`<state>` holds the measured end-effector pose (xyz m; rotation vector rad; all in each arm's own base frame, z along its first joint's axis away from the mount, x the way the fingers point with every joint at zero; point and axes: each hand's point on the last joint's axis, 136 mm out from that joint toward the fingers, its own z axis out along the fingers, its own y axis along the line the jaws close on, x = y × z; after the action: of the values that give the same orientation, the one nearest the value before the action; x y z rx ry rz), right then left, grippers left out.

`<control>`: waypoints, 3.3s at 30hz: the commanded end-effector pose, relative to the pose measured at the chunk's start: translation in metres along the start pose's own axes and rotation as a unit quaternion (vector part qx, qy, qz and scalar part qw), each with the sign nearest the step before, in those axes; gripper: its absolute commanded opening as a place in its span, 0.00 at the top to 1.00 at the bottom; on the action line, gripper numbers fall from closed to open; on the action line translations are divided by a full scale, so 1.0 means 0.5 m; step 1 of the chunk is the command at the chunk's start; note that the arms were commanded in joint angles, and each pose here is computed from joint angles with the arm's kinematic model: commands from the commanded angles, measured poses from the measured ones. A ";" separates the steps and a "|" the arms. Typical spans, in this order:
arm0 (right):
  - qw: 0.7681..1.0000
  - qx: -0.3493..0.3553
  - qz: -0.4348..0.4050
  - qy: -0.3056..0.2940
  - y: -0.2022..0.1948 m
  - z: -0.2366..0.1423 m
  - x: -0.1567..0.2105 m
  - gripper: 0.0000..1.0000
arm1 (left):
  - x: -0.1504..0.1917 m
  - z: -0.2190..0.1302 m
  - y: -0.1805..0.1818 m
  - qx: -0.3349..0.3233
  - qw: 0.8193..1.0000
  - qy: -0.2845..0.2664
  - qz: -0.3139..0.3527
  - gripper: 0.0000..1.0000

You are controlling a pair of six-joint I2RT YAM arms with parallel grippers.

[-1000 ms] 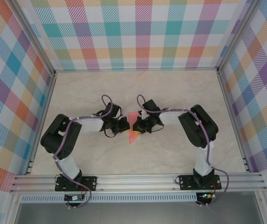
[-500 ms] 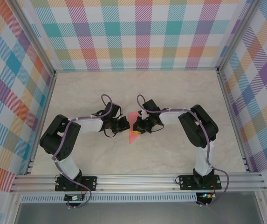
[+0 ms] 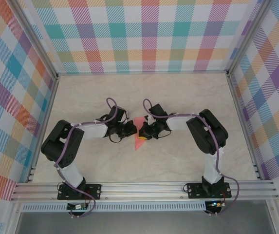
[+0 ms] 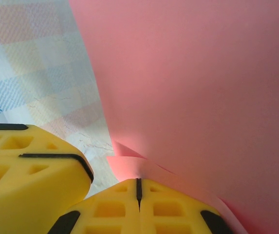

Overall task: Fold a paper plane with a square sheet of paper (pick it up from the middle)
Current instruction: Third fold the triangle at the center of the table.

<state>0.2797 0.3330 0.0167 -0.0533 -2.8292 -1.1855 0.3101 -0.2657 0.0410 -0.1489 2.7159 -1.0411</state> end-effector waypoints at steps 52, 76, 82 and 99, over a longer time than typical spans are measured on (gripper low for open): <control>0.998 -0.035 -0.030 -0.030 -0.028 -0.024 0.006 0.93 | 0.018 -0.014 0.019 -0.099 0.994 -0.007 0.048 1.00; 0.996 -0.061 -0.056 -0.039 0.010 -0.043 0.001 0.93 | 0.054 0.012 -0.003 -0.039 0.999 0.016 0.032 0.95; 0.995 -0.063 -0.064 -0.053 0.021 -0.059 -0.001 0.91 | 0.055 0.020 0.008 -0.050 0.998 0.019 0.030 0.95; 0.995 -0.046 -0.061 -0.059 0.014 -0.061 -0.006 0.90 | 0.034 -0.018 0.015 -0.081 0.996 -0.020 0.035 0.66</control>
<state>0.2800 0.3123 0.0343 -0.0027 -2.8954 -1.3566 0.2940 -0.2628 0.0349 -0.0975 2.7540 -0.8234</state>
